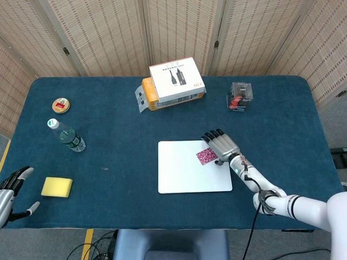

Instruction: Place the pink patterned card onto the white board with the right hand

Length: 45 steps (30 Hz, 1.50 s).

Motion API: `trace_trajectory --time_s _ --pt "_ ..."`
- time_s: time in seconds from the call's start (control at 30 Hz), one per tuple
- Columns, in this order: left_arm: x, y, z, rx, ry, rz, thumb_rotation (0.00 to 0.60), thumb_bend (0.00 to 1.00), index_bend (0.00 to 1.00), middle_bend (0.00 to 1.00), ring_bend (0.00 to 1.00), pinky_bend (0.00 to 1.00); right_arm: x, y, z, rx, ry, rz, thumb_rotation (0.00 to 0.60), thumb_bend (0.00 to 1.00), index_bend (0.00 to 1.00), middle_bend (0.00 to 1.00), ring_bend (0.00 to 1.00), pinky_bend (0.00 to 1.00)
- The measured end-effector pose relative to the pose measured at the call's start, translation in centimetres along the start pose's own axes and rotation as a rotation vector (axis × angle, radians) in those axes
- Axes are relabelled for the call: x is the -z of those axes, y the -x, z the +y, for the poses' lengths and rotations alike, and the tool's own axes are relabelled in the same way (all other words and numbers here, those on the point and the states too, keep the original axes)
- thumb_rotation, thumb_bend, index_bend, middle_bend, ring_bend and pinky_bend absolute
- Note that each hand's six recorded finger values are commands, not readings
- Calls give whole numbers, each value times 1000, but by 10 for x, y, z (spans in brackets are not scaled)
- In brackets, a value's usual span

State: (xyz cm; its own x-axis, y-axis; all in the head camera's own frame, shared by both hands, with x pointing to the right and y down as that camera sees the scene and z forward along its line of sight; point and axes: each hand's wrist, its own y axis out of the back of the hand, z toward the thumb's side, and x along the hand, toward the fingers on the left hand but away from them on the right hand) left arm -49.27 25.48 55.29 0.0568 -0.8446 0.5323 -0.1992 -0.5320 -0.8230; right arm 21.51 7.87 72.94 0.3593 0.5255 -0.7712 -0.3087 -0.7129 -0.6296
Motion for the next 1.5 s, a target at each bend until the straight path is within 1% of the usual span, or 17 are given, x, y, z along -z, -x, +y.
trace_trajectory --time_s 0.2,0.37,0.47,0.5,0.7,0.8,1.07,1.27,1.4,1.5 --pt "-1 0 0 -2 -8 1 600 294 0 90 117 223 7 -10 4 9 15 -14 600 131 64 46 0 0" --pt "0 0 0 -7 -14 9 600 293 0 90 117 223 22 -36 5 32 57 -29 600 132 68 46 0 0" --pt "0 -1 -1 -7 -21 13 600 293 0 90 117 223 30 -53 -2 42 50 -28 600 132 162 52 0 0" --pt "-1 -1 -2 -6 -24 13 600 293 0 90 118 223 33 -58 -5 43 45 -26 600 131 207 56 0 0" --pt "-5 -3 -6 0 -42 12 600 294 0 90 118 222 51 -88 -32 43 16 -34 600 137 318 69 0 0" --pt "-9 -3 -9 5 -36 6 600 294 0 90 117 223 58 -94 -43 28 12 -42 600 140 342 70 0 0" --pt "-11 -2 -11 11 -51 1 600 293 0 90 117 222 70 -95 -59 19 -11 -61 600 146 359 76 0 0" --pt "-9 -3 -11 13 -51 10 600 293 0 90 117 223 76 -100 -69 15 -13 -71 600 148 376 86 0 0" --pt "-9 -4 -12 15 -54 14 600 293 0 90 117 222 80 -103 -74 16 -7 -78 600 152 420 107 0 0" --pt "-9 -4 -13 17 -57 15 600 293 0 90 117 223 84 -105 -78 13 -3 -85 600 154 428 111 0 0"
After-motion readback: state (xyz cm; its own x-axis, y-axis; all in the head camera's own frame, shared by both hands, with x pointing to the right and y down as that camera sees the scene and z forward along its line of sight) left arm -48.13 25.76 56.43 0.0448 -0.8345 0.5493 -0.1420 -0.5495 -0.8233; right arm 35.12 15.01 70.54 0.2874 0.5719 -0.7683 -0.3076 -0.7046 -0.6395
